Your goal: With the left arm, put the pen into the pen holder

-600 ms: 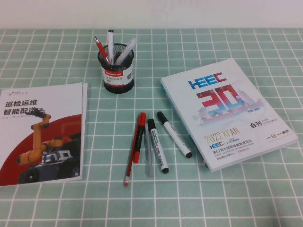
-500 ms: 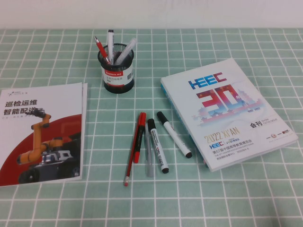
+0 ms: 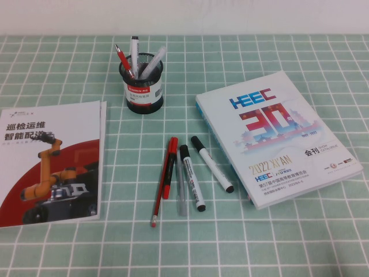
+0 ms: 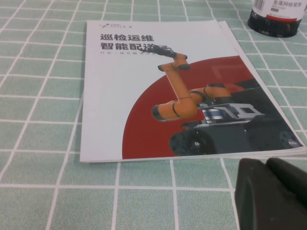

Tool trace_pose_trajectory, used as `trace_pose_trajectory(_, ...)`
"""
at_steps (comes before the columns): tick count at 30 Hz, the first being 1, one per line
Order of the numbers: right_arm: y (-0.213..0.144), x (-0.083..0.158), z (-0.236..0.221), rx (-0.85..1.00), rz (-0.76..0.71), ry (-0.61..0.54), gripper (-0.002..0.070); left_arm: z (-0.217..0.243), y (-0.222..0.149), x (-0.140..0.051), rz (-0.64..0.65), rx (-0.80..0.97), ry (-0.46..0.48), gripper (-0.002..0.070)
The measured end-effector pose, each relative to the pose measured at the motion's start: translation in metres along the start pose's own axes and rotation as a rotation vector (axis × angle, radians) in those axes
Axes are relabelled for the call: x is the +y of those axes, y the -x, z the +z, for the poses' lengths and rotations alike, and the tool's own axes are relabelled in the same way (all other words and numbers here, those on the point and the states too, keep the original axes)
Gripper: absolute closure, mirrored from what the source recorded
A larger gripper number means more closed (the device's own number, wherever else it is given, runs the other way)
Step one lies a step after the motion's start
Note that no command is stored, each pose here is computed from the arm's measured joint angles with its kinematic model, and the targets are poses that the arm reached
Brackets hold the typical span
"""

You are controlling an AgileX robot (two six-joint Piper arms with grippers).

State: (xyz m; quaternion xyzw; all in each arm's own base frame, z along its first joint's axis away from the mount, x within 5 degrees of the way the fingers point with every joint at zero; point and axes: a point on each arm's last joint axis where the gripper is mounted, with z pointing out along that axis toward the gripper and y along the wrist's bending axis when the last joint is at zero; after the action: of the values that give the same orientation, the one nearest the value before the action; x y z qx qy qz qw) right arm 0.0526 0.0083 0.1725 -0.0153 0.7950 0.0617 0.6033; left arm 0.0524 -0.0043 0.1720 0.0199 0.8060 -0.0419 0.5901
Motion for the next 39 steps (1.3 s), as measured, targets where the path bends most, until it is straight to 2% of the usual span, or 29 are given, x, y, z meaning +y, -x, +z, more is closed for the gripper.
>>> trace_pose_trajectory(21,0.000,0.000,0.000,0.000,0.000,0.000,0.0696,0.000,0.004,-0.001,-0.009,-0.047,-0.007,0.0675)
trace_pose_trajectory(31,0.000,0.000,0.000,0.000,0.000,0.000,0.0696,-0.002,0.019,-0.006,-0.394,-0.204,-0.108,0.0675)
trace_pose_trajectory(39,0.000,0.000,0.000,0.000,0.000,0.000,0.0696,-0.003,0.021,-0.006,-0.460,-0.224,-0.124,0.0675)
